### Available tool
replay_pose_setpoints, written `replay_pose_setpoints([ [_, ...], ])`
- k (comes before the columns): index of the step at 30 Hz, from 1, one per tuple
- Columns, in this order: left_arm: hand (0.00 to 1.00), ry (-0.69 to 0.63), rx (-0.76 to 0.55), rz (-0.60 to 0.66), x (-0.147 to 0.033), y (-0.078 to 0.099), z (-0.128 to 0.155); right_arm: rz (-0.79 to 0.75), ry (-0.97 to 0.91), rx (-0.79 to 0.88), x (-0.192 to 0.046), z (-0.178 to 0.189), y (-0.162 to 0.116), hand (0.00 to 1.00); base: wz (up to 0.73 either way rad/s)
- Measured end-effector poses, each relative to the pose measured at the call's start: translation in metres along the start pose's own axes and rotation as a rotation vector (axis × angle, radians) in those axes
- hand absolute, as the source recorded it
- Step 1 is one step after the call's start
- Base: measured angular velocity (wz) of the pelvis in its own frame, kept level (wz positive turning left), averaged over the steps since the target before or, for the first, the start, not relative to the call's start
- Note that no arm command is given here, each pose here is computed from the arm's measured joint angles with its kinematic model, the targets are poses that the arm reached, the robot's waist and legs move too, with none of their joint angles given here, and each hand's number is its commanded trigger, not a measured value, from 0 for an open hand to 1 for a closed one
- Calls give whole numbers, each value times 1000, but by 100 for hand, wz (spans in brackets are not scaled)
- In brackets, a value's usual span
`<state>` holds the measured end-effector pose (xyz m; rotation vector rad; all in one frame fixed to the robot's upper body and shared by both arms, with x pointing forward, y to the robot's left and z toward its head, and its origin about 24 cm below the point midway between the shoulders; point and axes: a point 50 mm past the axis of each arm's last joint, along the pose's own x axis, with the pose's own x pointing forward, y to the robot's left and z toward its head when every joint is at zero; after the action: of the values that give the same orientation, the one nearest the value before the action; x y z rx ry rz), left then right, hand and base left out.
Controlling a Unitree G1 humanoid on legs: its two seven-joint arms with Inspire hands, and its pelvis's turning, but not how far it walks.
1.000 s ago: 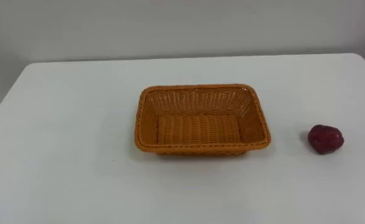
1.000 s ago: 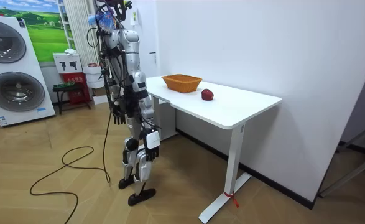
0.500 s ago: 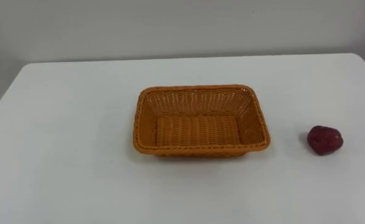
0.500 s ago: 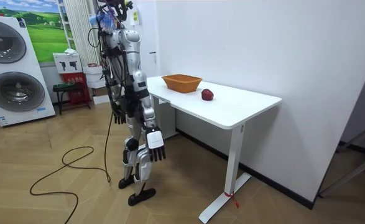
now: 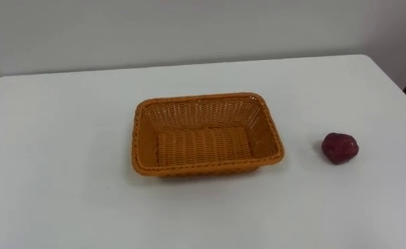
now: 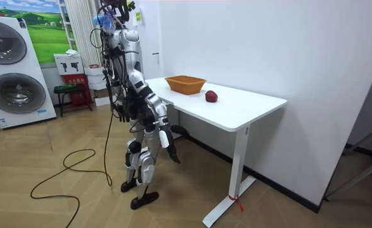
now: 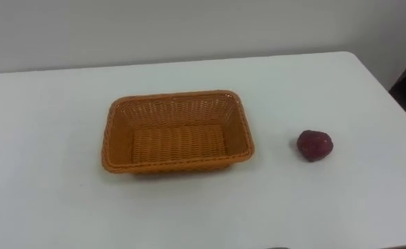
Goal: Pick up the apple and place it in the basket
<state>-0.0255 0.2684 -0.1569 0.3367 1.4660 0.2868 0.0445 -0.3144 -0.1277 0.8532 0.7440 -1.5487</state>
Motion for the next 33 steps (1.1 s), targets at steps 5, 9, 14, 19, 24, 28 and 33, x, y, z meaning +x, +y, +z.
replay_pose_setpoints([
  [5,0,-9,-5,33,-1,3,-2,17,-189,46,-19,37,28,0,-6],
  [9,0,-25,-9,58,0,6,0,-30,-404,57,-41,68,46,0,0],
  [14,0,-38,-4,55,-1,6,2,-18,-723,55,-80,96,66,0,-1],
  [19,0,-55,38,33,-1,0,6,129,-1148,-58,-136,113,95,0,-2],
  [24,0,-71,84,18,-1,-4,9,325,-1337,-207,-164,95,115,0,-4],
  [28,0,-82,104,6,-1,-7,11,512,-1314,-332,-172,70,128,0,0],
  [33,0,-92,133,-7,-1,-10,12,703,-1254,-492,-176,41,138,0,7],
])
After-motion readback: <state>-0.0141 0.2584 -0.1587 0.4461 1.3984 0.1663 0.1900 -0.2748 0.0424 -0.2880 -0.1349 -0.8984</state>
